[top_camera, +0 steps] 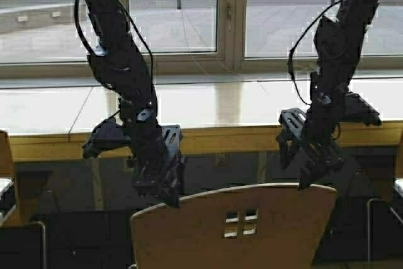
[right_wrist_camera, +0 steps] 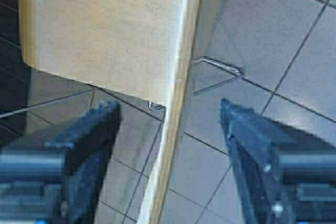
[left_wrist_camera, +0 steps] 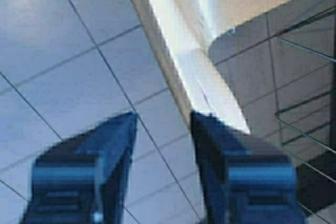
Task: Push the chairs under the table
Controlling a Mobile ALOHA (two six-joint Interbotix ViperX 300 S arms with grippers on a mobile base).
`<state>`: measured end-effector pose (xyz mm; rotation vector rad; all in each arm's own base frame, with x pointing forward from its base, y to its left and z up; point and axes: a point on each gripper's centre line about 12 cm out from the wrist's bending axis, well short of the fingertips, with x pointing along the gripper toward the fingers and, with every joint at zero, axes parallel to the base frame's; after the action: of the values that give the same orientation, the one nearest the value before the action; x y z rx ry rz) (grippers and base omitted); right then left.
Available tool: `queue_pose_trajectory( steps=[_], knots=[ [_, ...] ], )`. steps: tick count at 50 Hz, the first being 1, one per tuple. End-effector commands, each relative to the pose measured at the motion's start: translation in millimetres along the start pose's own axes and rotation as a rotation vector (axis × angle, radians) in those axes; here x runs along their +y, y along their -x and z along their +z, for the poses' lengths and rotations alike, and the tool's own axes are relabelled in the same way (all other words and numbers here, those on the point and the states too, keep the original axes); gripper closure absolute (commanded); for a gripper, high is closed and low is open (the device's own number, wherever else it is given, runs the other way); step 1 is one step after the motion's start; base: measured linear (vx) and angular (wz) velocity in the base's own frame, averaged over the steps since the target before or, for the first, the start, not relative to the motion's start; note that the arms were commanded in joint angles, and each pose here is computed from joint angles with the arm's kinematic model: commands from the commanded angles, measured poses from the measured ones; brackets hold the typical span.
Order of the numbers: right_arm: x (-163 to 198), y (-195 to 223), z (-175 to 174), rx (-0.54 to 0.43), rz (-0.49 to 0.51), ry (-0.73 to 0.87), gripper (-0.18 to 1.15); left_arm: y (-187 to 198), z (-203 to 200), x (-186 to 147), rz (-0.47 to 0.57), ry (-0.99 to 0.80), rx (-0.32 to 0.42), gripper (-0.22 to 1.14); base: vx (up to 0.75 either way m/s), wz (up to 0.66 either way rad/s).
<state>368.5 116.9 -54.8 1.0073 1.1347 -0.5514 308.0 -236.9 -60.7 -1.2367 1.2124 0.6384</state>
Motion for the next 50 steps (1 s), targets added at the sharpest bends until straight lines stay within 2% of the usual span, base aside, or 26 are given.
queue_pose_trajectory(
  steps=[1, 10, 23, 34, 50],
  knots=[
    [12.3, 6.9, 0.6, 0.0, 0.034, 0.011, 0.05, 23.2, -4.3, -16.0, -0.069, -0.067, -0.017, 0.17, 0.0, 0.0],
    [17.0, 6.2, 1.6, -0.003, 0.045, 0.028, 0.05, 28.5, -5.2, -31.9, -0.114, -0.144, -0.021, 0.16, 0.0, -0.01],
    [15.6, 7.0, -1.6, 0.023, 0.041, 0.071, 0.05, 18.6, -15.8, -29.7, -0.082, -0.171, 0.053, 0.08, 0.0, 0.0],
    [22.2, 9.2, 1.7, 0.025, 0.058, 0.083, 0.05, 17.1, -14.3, -14.4, -0.056, -0.085, 0.02, 0.04, 0.0, 0.0],
    [22.8, 4.9, 10.9, 0.02, 0.057, 0.099, 0.05, 7.3, -14.9, -14.4, -0.054, 0.007, -0.004, 0.04, 0.0, 0.0]
  ],
)
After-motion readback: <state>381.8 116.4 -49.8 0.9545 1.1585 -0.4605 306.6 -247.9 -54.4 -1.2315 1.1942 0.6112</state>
